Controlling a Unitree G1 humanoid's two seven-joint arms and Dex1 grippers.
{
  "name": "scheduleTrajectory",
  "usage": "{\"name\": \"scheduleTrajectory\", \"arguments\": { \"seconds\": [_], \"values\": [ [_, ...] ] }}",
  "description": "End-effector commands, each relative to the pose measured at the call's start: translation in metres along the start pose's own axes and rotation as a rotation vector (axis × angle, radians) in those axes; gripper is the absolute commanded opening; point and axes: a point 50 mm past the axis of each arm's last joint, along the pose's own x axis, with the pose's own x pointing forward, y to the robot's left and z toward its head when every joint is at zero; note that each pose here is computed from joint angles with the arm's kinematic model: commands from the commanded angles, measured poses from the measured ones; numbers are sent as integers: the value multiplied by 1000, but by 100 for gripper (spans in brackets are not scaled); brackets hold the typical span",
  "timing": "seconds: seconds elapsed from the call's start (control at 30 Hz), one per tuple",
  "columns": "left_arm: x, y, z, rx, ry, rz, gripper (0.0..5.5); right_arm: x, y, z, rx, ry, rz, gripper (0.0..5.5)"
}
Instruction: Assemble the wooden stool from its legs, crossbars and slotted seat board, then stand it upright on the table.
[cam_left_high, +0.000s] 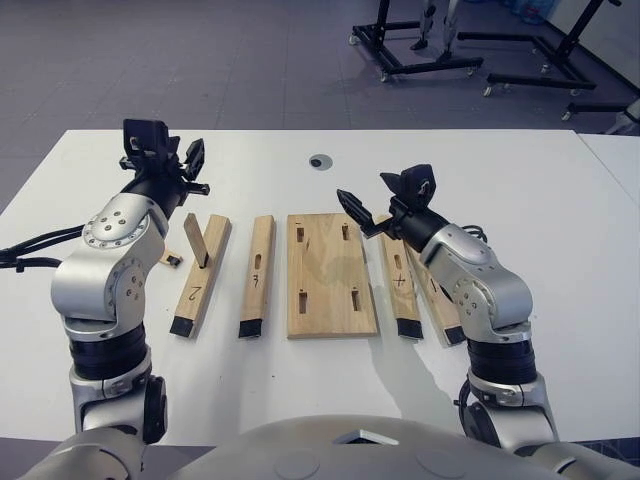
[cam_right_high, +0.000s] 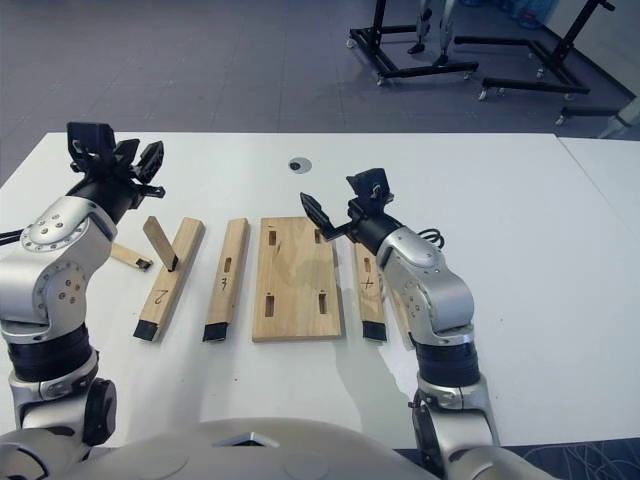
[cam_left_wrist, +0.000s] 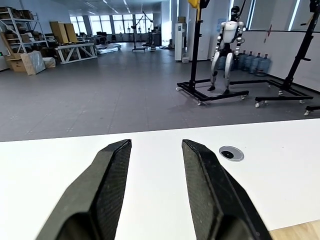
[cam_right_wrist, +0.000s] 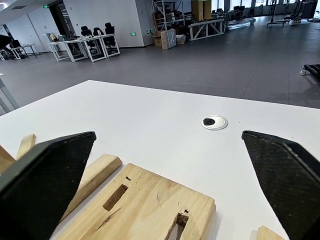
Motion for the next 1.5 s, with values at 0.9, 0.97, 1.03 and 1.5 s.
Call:
{"name": "scheduleTrajectory", "arguments": {
  "seconds": [0.9, 0.97, 1.03, 1.5],
  "values": [
    [15, 8, 46, -89, -197, 27, 185, 2, 0, 13, -12, -23, 23, 540],
    [6, 11, 66, -85, -218, 10, 185, 1, 0, 12, -10, -25, 15, 540],
    [-2, 12, 81, -98, -224, -25, 185, 1, 0, 12, -7, -32, 9, 540],
    [8, 11, 48, -70, -96, -33, 185, 6, 1, 10, -10, -35, 2, 540]
  ]
}}
